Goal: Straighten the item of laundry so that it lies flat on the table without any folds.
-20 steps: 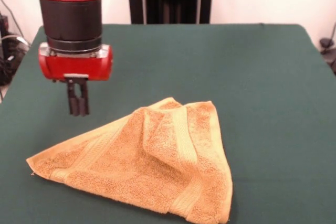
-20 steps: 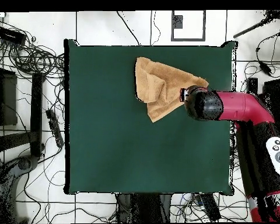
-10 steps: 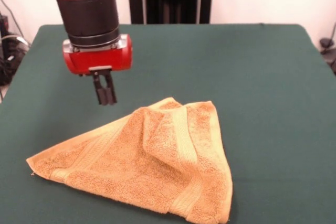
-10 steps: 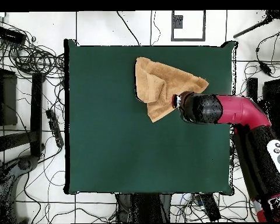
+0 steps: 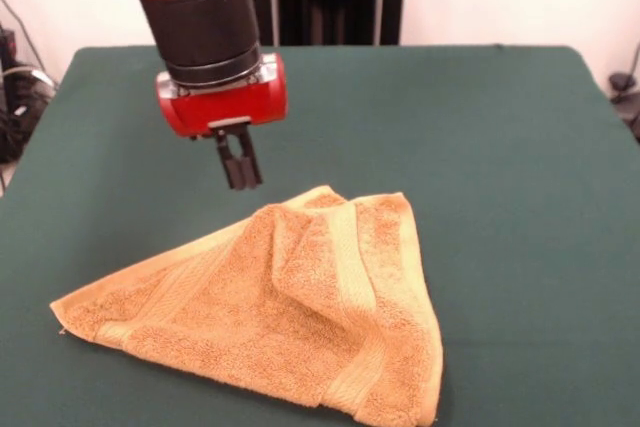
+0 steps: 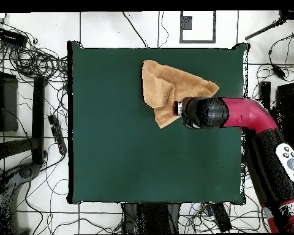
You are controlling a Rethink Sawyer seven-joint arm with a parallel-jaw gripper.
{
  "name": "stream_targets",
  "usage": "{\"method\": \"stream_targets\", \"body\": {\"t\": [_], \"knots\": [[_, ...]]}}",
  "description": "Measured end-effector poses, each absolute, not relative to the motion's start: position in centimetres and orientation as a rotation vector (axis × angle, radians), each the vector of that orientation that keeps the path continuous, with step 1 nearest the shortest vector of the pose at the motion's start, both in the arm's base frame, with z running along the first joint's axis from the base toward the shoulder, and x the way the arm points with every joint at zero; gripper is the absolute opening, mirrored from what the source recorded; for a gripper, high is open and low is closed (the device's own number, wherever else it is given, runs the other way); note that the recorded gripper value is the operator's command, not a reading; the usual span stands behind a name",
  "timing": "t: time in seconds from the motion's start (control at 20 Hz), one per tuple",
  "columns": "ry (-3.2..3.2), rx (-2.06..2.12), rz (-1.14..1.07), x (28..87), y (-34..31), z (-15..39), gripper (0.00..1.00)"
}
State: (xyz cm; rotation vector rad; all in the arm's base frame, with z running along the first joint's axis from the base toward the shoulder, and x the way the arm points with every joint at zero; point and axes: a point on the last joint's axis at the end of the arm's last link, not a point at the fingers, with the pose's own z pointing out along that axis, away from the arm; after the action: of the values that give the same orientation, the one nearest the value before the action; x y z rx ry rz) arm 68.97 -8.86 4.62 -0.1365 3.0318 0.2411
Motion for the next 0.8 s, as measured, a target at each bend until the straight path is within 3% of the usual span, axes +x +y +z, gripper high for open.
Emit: {"method": "stream_targets", "body": {"t": [0.8], "knots": [[2.915, -0.258, 0.441, 67.5, -3.7, 2.7, 0.0]]}}
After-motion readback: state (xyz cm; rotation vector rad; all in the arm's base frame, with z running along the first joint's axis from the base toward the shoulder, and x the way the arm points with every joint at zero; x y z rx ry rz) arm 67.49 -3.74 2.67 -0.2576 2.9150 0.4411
